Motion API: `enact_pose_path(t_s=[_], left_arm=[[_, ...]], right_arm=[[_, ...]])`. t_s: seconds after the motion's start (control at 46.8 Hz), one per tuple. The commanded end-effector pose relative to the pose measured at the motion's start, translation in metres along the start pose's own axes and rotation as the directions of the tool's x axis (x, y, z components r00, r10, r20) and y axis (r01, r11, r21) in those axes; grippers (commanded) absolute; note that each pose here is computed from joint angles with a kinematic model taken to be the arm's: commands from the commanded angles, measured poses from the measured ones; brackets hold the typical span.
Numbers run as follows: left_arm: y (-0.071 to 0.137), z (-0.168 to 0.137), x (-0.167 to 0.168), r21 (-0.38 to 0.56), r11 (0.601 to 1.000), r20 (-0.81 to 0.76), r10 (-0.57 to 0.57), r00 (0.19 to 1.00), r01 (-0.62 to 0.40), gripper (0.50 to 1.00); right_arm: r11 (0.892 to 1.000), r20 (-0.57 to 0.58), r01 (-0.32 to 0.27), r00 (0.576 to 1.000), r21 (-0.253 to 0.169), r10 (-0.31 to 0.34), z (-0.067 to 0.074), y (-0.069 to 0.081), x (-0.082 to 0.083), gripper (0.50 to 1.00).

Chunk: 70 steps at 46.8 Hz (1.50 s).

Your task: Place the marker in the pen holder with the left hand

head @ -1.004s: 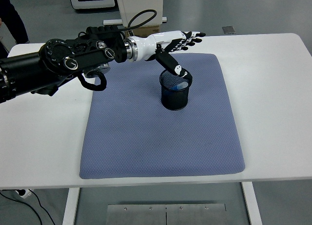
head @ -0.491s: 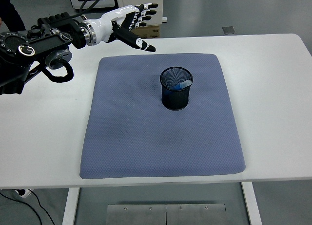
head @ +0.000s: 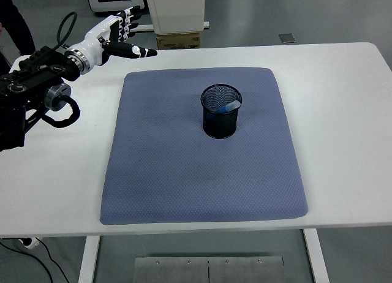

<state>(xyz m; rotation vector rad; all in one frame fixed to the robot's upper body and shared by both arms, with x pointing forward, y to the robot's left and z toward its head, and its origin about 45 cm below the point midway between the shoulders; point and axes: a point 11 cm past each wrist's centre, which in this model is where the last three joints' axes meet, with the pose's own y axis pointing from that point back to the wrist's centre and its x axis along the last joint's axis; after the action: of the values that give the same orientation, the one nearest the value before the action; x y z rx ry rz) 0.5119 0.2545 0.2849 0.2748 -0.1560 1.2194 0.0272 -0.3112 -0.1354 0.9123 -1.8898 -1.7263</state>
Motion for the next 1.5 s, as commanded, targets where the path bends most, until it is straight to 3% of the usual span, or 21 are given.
enact_pose_path(t_s=[0.0, 0.085, 0.534, 0.876, 1.026, 1.239, 1.474], left_arm=[[0.004, -0.010, 0.006, 0.012, 0.999, -0.002, 0.036, 0.999, -0.036, 1.000], [0.013, -0.015, 0.029, 0.025, 0.996, 0.007, 0.085, 0.996, -0.085, 1.000], [0.033, -0.046, 0.053, 0.058, 0.982, -0.180, 0.186, 0.966, -0.178, 1.000], [0.037, -0.058, 0.045, 0.051, 0.983, -0.294, 0.181, 0.939, -0.173, 1.000], [0.044, -0.068, 0.041, 0.029, 0.990, -0.421, 0.138, 0.897, -0.139, 1.000], [0.058, -0.095, 0.042, 0.057, 0.986, -0.525, 0.162, 0.836, -0.156, 1.000], [0.062, -0.095, 0.049, 0.036, 0.982, -0.592, 0.172, 0.787, -0.187, 1.000]], right_arm=[[1.000, 0.000, 0.000, 1.000, 0.002, 0.000, 0.000, 0.000, 0.000, 1.000], [1.000, 0.000, 0.000, 1.000, 0.000, 0.000, 0.000, 0.000, 0.000, 1.000], [1.000, 0.000, 0.000, 1.000, 0.000, 0.000, 0.000, 0.000, 0.000, 1.000], [1.000, 0.000, 0.000, 1.000, 0.000, 0.000, 0.000, 0.000, 0.000, 1.000], [1.000, 0.000, 0.000, 1.000, 0.000, 0.000, 0.000, 0.000, 0.000, 1.000], [1.000, 0.000, 0.000, 1.000, 0.000, 0.000, 0.000, 0.000, 0.000, 1.000], [1.000, 0.000, 0.000, 1.000, 0.002, 0.000, 0.000, 0.000, 0.000, 1.000]])
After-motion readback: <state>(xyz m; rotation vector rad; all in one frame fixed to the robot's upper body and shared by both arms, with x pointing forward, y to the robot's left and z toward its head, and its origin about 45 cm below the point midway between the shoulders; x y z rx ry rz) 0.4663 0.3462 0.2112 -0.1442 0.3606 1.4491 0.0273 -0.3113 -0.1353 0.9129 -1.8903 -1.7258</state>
